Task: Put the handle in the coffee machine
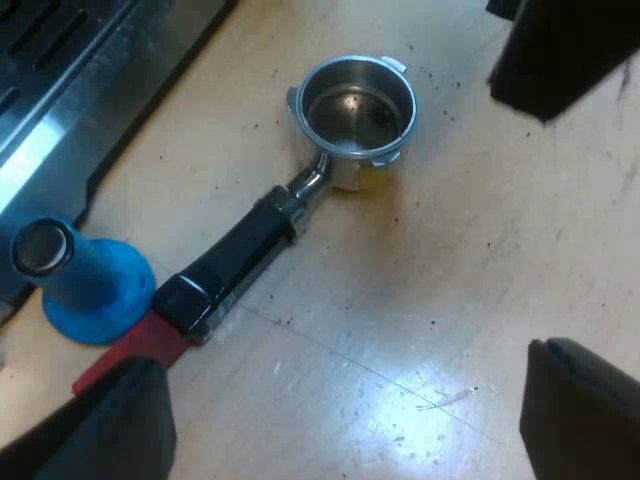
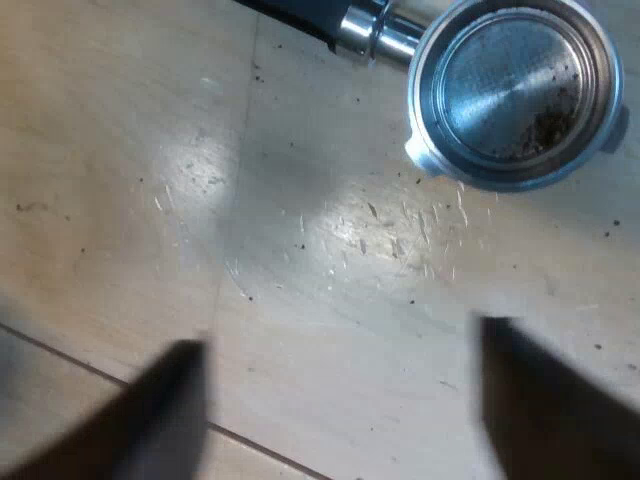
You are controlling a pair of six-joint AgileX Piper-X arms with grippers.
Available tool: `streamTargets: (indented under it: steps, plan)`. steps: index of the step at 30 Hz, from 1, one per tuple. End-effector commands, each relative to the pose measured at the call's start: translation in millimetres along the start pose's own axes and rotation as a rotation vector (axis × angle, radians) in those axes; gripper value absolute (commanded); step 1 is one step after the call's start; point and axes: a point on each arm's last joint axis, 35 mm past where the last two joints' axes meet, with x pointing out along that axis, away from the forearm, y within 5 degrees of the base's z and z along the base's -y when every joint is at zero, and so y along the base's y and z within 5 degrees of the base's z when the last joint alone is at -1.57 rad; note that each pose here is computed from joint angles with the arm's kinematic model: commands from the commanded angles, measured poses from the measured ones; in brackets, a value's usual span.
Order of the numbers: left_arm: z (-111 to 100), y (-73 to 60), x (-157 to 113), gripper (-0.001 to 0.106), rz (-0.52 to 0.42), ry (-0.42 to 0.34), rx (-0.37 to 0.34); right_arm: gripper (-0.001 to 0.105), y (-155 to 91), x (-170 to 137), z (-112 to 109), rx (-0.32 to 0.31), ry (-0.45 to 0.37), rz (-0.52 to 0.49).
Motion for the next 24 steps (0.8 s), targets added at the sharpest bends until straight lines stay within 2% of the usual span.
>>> streamTargets:
  steps: [1, 4, 9, 15, 20, 24]
  plan:
    - [5.2, -0.1, -2.7, 0.073, 0.009, -0.047, 0.028, 0.097, 0.2, -5.4, 1.8, 0.046, -0.034, -0.033]
    - [9.6, -0.5, -2.2, 0.074, 0.008, -0.079, 0.054, 0.094, -4.4, -5.9, 4.2, 0.117, -0.075, -0.096]
    - [11.6, -5.9, 0.1, 0.077, -0.023, -0.08, 0.09, 0.091, -18.6, 4.3, 11.1, 0.239, -0.062, -0.128]
    - [12.7, -12.3, 2.2, 0.077, -0.074, -0.079, 0.122, 0.091, -31.0, 28.7, 17.2, 0.284, -0.008, -0.147]
    - [12.9, -13.2, 2.3, 0.077, -0.091, -0.083, 0.124, 0.091, -30.5, 46.2, 24.6, 0.285, -0.022, -0.106]
    - [12.9, -13.2, 2.3, 0.077, -0.091, -0.083, 0.124, 0.091, -36.1, 59.4, 26.0, 0.306, 0.005, -0.121]
